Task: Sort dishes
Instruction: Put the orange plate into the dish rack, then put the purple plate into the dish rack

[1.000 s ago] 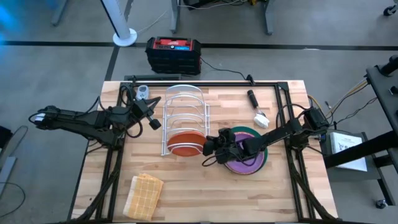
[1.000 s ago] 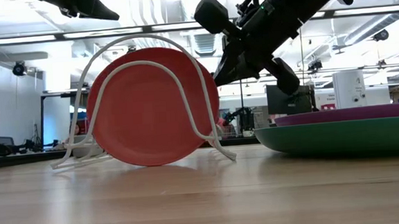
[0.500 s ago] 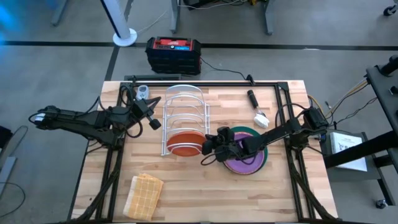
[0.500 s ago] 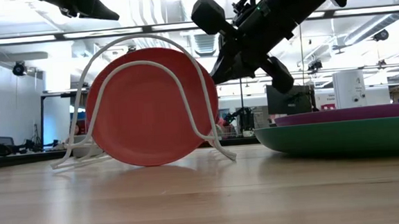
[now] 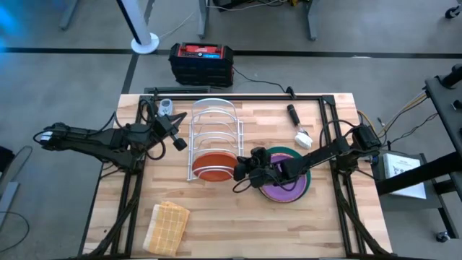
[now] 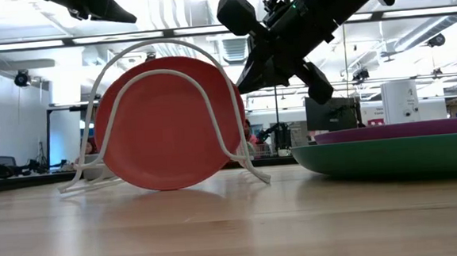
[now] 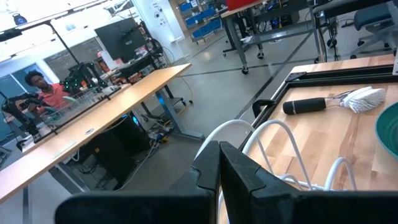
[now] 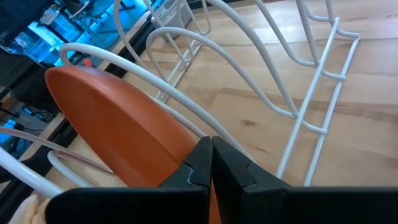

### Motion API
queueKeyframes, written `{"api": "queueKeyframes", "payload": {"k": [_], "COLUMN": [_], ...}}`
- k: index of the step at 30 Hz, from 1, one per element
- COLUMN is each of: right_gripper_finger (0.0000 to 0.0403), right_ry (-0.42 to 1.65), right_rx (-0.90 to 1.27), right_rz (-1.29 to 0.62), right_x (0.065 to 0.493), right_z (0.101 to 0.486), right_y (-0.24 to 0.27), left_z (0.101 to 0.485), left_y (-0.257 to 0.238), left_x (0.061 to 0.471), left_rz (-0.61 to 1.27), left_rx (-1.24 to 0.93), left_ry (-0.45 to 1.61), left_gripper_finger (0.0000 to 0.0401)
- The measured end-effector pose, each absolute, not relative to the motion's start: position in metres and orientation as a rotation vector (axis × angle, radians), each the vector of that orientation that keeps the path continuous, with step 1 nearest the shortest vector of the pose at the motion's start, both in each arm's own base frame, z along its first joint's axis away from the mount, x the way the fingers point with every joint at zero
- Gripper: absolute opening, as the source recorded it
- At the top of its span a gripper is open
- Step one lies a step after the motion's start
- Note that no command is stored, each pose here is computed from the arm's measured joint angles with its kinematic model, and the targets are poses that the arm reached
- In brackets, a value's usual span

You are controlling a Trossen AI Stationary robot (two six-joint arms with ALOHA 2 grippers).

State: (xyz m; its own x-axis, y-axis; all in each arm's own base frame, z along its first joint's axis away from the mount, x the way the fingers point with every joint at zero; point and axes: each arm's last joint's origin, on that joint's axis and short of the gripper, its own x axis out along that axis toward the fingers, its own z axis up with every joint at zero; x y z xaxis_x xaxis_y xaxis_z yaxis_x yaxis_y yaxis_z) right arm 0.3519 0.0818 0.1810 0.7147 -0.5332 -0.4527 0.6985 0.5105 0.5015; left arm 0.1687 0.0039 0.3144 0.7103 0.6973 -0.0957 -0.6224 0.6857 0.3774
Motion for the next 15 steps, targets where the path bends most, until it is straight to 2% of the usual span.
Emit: {"api": "queueKeyframes", "payload": {"k": [7,15], "right_gripper_finger": [0.0000,0.0000], "right_ry": [0.318,0.477], "right_rx": [0.723,0.668], "right_rz": [-0.785,-0.817], "right_x": [0.340,0.306], "right_z": [0.187,0.214], "right_y": [0.079,0.073], "left_z": [0.314,0.313], "left_y": [0.004,0.004], "left_x": [0.169,0.169], "left_rz": [0.747,0.746], "left_rx": [0.332,0.337], "left_ry": [0.241,0.251], "left_gripper_finger": [0.0000,0.0000]}}
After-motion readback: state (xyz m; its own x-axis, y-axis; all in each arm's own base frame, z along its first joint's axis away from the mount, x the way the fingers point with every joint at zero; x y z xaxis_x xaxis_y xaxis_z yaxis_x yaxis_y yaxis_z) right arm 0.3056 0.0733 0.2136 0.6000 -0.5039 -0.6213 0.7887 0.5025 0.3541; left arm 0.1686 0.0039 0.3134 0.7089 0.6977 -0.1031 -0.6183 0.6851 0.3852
